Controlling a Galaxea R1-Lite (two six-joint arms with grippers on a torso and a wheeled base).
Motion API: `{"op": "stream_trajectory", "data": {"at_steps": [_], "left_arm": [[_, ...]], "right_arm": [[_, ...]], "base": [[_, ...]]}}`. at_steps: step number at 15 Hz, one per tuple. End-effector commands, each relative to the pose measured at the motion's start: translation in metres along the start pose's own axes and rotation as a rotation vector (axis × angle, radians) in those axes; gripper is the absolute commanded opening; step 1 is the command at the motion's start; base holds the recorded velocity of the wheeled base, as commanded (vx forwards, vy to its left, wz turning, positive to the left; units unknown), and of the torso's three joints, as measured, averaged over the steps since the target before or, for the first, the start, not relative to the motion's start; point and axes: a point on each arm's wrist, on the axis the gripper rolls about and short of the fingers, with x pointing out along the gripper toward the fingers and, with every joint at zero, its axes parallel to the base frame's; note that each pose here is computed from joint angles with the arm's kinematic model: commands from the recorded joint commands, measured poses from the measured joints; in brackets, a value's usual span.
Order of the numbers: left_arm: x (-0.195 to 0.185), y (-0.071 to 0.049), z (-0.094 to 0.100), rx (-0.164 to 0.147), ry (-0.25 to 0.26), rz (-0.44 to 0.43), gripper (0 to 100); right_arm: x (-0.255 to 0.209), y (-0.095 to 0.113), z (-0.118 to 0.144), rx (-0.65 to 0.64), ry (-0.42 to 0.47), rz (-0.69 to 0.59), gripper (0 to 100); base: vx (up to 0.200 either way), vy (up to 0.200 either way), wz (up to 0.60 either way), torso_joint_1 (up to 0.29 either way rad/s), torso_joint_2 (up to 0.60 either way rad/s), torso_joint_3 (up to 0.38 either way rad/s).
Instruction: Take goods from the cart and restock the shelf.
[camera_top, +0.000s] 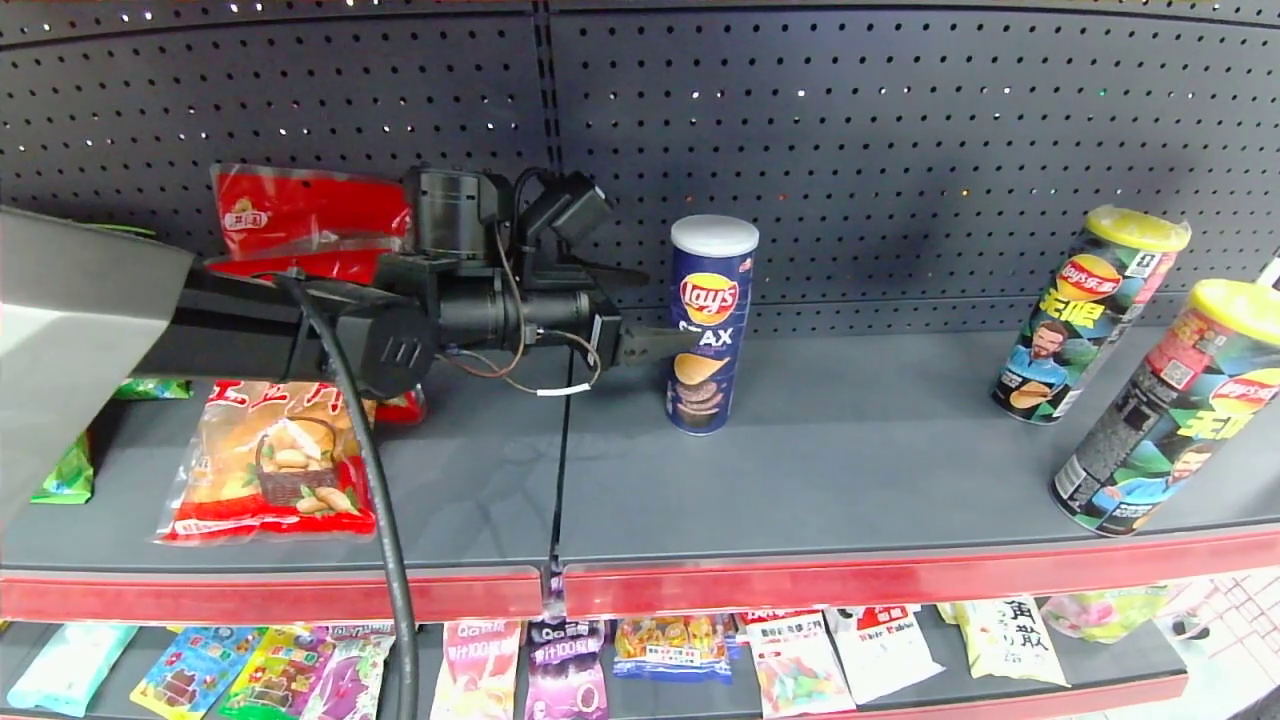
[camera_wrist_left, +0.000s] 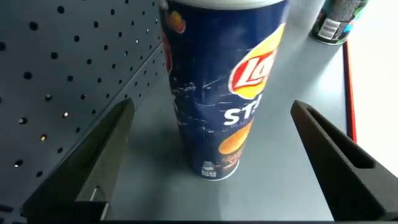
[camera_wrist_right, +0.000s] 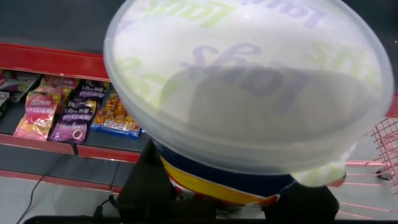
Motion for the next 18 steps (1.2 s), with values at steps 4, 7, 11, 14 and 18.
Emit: {"op": "stream_trajectory", "data": {"at_steps": [4, 7, 11, 14, 18], "left_arm": [[0.014, 0.004, 0.005, 0.006, -0.014, -0.028, 100], [0.021, 0.003, 0.008, 0.004, -0.011, -0.047, 100], [0.032, 0.005, 0.004, 0.003, -0.011, -0.061, 100], [0.038, 0.001, 0.000, -0.002, -0.005, -0.074, 100], [0.047, -0.001, 0.000, 0.006, -0.011, -0.081, 0]], "right_arm": [[0.000, 0.000, 0.000, -0.001, 0.003, 0.000, 0], [0.000, 0.000, 0.000, -0.001, 0.003, -0.001, 0], [0.000, 0.000, 0.000, -0.001, 0.000, -0.002, 0], [0.000, 0.000, 0.000, -0.001, 0.000, -0.002, 0], [0.000, 0.000, 0.000, -0.001, -0.003, -0.003, 0]], "base": [[0.000, 0.000, 0.00, 0.000, 0.00, 0.000], [0.000, 0.000, 0.00, 0.000, 0.00, 0.000], [0.000, 0.000, 0.00, 0.000, 0.00, 0.000], [0.000, 0.000, 0.00, 0.000, 0.00, 0.000], [0.000, 0.000, 0.00, 0.000, 0.00, 0.000]]}}
